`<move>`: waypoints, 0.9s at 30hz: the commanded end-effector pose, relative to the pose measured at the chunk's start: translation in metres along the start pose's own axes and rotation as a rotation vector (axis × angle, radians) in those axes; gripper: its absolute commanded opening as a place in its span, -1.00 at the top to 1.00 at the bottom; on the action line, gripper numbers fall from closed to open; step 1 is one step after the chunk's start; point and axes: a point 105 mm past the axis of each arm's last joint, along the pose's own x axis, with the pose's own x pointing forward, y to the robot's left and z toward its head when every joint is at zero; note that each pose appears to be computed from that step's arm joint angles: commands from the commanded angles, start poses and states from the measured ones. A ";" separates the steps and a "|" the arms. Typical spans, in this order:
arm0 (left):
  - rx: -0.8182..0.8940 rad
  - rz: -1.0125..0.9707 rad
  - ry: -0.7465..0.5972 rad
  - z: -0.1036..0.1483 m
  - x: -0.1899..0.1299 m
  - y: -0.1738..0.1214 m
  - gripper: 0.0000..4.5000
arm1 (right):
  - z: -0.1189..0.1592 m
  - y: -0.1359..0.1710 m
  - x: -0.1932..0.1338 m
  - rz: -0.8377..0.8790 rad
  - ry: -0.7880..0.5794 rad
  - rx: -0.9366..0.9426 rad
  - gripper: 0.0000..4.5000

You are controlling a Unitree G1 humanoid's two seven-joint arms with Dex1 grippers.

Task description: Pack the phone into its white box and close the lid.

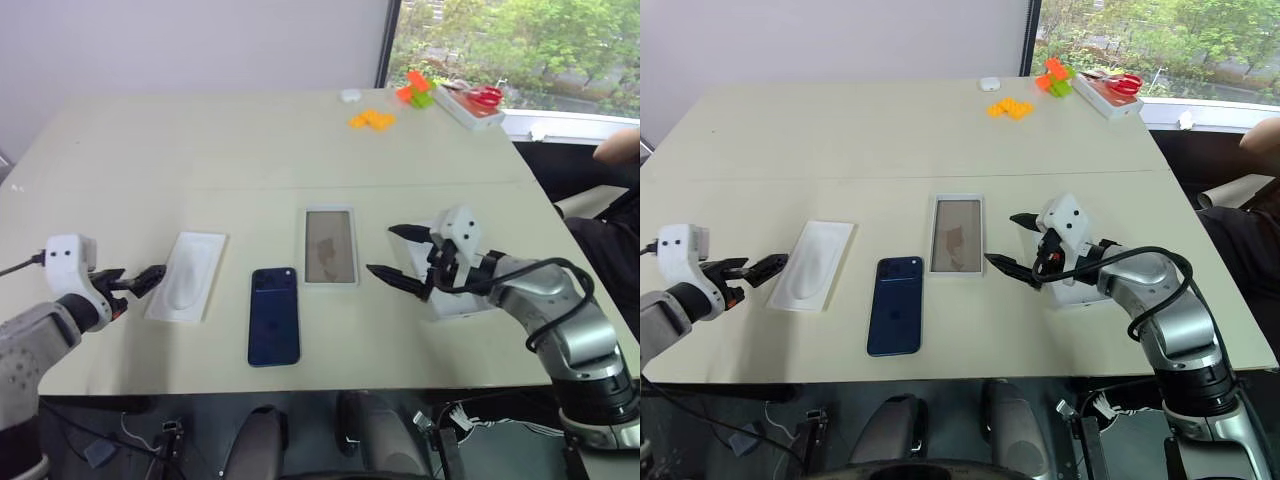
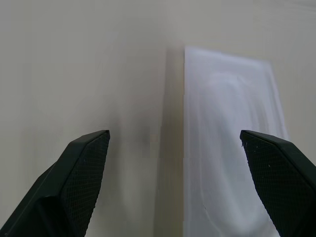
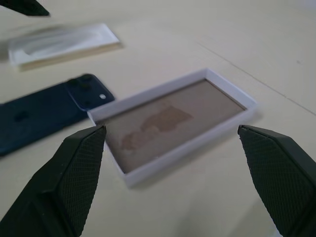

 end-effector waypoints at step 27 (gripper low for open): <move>-0.218 -0.117 0.172 -0.008 0.003 -0.012 0.98 | 0.016 0.039 0.011 0.140 -0.057 0.002 -1.00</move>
